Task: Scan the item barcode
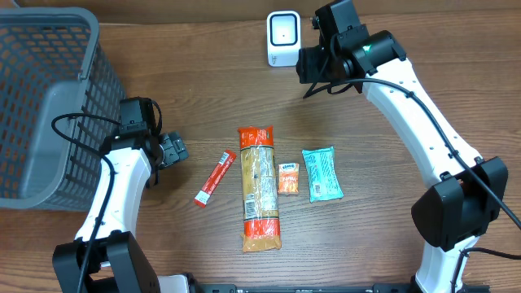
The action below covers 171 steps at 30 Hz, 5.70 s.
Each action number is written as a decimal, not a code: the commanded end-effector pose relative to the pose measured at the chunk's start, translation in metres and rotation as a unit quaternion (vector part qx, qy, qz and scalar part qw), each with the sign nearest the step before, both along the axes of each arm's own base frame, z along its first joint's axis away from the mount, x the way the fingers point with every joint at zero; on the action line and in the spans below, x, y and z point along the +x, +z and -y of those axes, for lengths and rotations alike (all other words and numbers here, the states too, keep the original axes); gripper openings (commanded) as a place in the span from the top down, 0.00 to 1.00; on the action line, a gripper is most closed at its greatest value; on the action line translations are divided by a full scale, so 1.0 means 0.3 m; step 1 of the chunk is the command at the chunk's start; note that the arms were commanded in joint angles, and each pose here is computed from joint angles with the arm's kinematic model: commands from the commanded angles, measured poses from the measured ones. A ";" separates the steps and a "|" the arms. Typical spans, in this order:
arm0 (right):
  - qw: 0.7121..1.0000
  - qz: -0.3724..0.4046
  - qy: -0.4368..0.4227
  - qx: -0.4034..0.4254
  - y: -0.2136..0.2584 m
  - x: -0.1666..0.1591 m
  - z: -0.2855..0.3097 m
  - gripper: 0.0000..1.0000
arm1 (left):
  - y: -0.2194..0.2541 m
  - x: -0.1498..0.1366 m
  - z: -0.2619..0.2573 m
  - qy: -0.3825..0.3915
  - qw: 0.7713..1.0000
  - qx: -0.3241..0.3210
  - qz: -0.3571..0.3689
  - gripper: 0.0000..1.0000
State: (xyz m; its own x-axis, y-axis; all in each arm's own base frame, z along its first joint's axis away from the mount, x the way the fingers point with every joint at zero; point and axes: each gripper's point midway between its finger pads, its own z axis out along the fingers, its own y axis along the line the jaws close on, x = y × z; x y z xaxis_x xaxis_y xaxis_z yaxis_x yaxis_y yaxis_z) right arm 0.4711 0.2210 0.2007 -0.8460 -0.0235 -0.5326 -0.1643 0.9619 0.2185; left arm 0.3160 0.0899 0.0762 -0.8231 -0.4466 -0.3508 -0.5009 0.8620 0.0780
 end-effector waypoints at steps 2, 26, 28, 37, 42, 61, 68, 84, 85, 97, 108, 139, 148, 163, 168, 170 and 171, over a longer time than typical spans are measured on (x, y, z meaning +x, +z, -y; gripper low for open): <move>1.000 0.029 0.000 0.008 0.038 0.037 -0.013 0.70 | 0.024 0.023 0.003 -0.007 1.000 0.000 0.012 0.00; 0.970 0.238 -0.017 0.054 0.030 0.417 -0.133 0.71 | 0.024 0.023 0.003 -0.007 1.000 0.000 0.012 0.00; 0.969 0.239 -0.026 0.061 -0.006 0.440 -0.140 0.72 | 0.024 0.023 0.003 -0.007 1.000 0.000 0.012 0.00; 0.948 0.306 -0.056 0.072 -0.110 0.565 -0.155 0.83 | 0.024 0.023 0.003 -0.007 1.000 0.000 0.012 0.00; 0.936 0.336 -0.063 0.084 -0.067 0.585 -0.156 0.83 | 0.024 0.023 0.003 -0.007 1.000 0.000 0.012 0.00; 0.895 0.420 -0.069 0.130 -0.051 0.642 -0.182 0.83 | 0.024 0.023 0.003 -0.007 1.000 0.000 0.012 0.00; 0.899 0.414 -0.067 0.128 0.036 0.621 -0.176 0.78 | 0.024 0.023 0.003 -0.007 1.000 0.000 0.012 0.00; 0.967 0.242 -0.079 -0.003 0.508 0.118 0.234 0.78 | 0.024 0.023 0.003 -0.007 1.000 0.000 0.012 0.00; 0.976 0.196 -0.093 -0.017 0.452 0.077 0.289 0.78 | 0.024 0.023 0.003 -0.007 1.000 0.000 0.012 0.00; 0.950 -0.217 -0.183 -0.126 -0.189 -0.359 0.731 0.78 | 0.024 0.023 0.003 -0.007 1.000 0.000 0.012 0.00; 0.933 -0.250 -0.241 -0.090 -0.475 -0.430 0.850 0.78 | 0.024 0.023 0.003 -0.007 1.000 0.000 0.012 0.01; 0.981 -0.183 0.029 0.062 -0.053 -0.458 0.390 0.18 | 0.024 0.023 0.003 -0.007 1.000 0.000 0.012 0.00; 0.982 -0.169 0.083 -0.007 -0.291 -0.501 0.235 0.57 | 0.024 0.023 0.003 -0.007 1.000 0.000 0.012 0.00; 0.991 -0.104 0.079 0.002 -0.567 -0.518 0.180 0.44 | 0.024 0.023 0.003 -0.007 1.000 0.000 0.012 0.00; 0.991 -0.113 0.074 -0.004 -0.601 -0.543 0.197 0.44 | 0.024 0.023 0.003 -0.007 1.000 0.000 0.012 0.00; 0.991 -0.117 0.060 -0.008 -0.605 -0.543 0.208 0.44 | 0.024 0.023 0.003 -0.007 1.000 0.000 0.012 0.00; 0.991 -0.117 0.060 -0.007 -0.605 -0.543 0.207 0.44 | 0.024 0.023 0.003 -0.007 1.000 0.000 0.012 0.00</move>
